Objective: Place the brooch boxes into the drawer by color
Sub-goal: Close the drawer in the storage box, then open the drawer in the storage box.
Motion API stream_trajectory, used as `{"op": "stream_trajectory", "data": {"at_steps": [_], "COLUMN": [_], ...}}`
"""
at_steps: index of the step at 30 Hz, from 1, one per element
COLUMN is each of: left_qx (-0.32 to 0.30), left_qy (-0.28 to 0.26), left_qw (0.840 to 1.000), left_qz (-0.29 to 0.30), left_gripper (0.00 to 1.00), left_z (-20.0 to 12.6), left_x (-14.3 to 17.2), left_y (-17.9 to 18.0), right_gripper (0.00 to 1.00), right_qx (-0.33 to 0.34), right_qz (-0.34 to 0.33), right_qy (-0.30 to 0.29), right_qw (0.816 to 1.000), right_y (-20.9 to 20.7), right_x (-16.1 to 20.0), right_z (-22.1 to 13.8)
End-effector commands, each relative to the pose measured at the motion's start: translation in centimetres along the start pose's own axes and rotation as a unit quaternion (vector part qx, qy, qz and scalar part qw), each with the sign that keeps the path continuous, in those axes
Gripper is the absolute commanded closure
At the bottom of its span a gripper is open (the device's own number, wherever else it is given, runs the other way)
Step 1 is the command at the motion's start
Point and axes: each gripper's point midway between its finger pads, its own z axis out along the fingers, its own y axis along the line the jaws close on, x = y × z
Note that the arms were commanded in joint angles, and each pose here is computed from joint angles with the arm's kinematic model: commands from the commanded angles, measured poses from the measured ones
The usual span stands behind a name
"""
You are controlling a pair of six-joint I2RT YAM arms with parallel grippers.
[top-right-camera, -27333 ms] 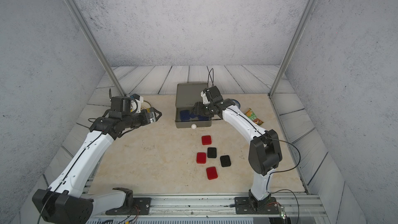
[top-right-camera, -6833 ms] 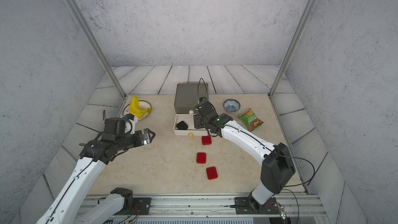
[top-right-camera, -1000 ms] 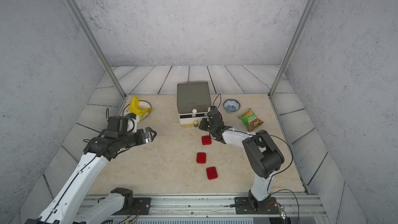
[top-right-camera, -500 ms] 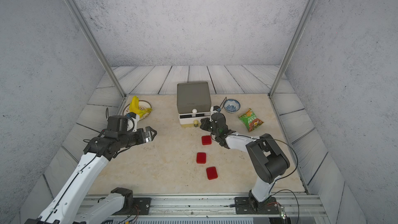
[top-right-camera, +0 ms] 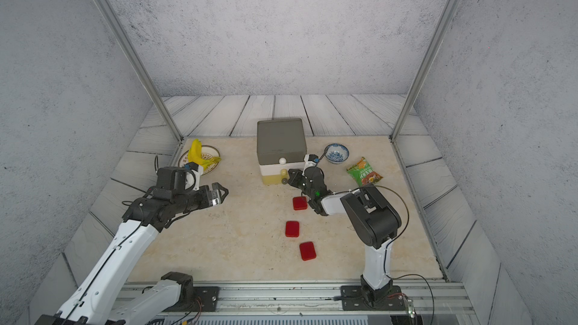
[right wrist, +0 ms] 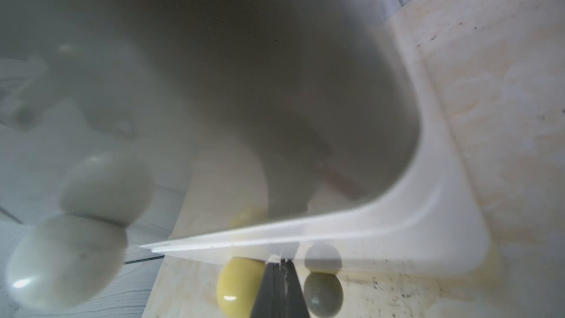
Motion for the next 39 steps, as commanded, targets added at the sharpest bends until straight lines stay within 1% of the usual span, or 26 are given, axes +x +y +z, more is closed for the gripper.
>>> {"op": "stream_trajectory", "data": {"at_steps": [1,4,8,9,14,16,18,21,24,28,34,39], "left_qx": [0.006,0.003,-0.001,0.0,0.012,0.014,0.014,0.014,0.022,0.023,0.03,0.028], "left_qy": [-0.005,-0.005,-0.005,-0.005,-0.006,-0.007,-0.011,-0.011,-0.013,-0.021,-0.02,-0.018], "left_qw": [1.0,1.0,1.0,1.0,1.0,1.0,1.0,1.0,1.0,1.0,0.999,0.999], "left_qz": [0.004,0.006,0.006,0.004,-0.002,-0.003,-0.003,-0.005,-0.004,-0.002,-0.009,-0.004], "left_gripper": [0.02,0.02,0.02,0.02,0.02,0.02,0.02,0.02,0.02,0.02,0.02,0.02], "left_z": [0.1,0.2,0.3,0.4,0.5,0.4,0.3,0.3,0.1,-0.4,-0.2,-0.2], "left_x": [-0.4,-0.3,-0.2,-0.1,-0.2,-0.2,-0.3,-0.3,-0.4,-0.5,-0.3,-0.1], "left_y": [-0.3,-0.1,0.1,0.1,-0.3,-0.4,-0.4,-0.4,-0.7,-0.8,-0.9,-0.8], "right_gripper": [1.0,1.0,1.0,0.98,0.72,0.64,0.56,0.51,0.48,0.48,0.47,0.46], "right_qx": [-0.024,-0.028,-0.025,-0.027,-0.008,0.014,0.035,0.046,0.049,0.052,0.052,0.05], "right_qz": [0.002,0.008,0.012,0.013,0.019,0.028,0.03,0.035,0.043,0.049,0.067,0.075], "right_qy": [-0.043,-0.045,-0.045,-0.045,-0.033,-0.012,0.011,0.023,0.029,0.039,0.027,0.033], "right_qw": [0.999,0.999,0.999,0.999,0.999,0.999,0.999,0.998,0.997,0.997,0.996,0.995], "right_y": [1.1,1.0,0.6,0.7,-0.3,-1.2,-1.9,-2.5,-2.8,-2.9,-3.5,-3.4], "right_x": [-2.0,-2.0,-1.6,-1.5,-0.6,0.5,2.0,3.4,3.9,4.4,4.5,4.8], "right_z": [1.2,1.6,1.1,0.7,-1.8,-2.6,-3.1,-3.2,-2.6,-1.5,-0.6,0.6]}}
